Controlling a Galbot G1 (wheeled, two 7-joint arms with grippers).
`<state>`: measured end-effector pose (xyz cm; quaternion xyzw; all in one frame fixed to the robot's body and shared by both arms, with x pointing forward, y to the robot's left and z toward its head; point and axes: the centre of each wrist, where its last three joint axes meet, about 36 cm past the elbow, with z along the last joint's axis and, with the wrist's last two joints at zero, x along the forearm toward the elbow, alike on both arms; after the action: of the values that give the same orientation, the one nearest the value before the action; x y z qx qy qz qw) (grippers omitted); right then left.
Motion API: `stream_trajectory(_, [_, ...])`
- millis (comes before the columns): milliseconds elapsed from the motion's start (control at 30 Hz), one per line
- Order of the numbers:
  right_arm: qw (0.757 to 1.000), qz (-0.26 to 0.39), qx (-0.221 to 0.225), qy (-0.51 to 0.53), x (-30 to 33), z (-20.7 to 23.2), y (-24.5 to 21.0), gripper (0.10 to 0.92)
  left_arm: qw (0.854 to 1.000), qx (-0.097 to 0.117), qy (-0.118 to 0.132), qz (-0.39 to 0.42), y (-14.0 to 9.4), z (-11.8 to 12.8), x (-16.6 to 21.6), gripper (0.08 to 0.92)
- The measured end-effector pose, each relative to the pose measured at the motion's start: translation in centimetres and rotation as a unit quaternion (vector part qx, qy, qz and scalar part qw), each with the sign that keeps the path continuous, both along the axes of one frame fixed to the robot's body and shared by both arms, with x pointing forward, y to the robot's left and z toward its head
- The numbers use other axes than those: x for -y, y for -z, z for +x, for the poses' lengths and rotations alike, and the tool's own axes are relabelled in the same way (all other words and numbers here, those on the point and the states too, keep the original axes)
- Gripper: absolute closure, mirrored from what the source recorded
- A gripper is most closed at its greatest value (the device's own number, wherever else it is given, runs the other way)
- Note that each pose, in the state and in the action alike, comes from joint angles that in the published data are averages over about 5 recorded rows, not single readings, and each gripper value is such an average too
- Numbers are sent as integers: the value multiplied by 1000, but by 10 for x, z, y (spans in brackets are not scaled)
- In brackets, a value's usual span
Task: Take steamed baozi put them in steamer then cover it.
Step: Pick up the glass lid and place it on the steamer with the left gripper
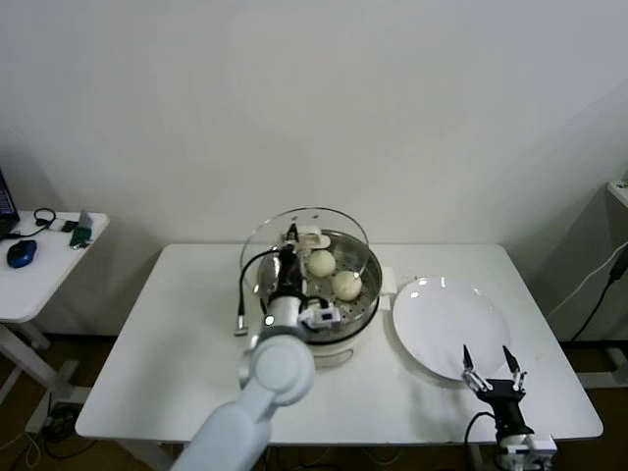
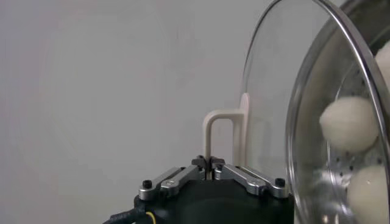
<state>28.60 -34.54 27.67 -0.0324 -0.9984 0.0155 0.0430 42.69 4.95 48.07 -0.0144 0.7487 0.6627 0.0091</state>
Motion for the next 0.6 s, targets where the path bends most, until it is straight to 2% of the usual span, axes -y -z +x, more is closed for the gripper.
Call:
stream_trajectory(233, [1000,1,-2,0,-2,-2,2,200,1000,-4,4,7,9,-8,29,867])
stream_trajectory(600, [1000,-2,-2,-2,-2,-4,0,200,1000,-16,-3,26,32,-11,47,867])
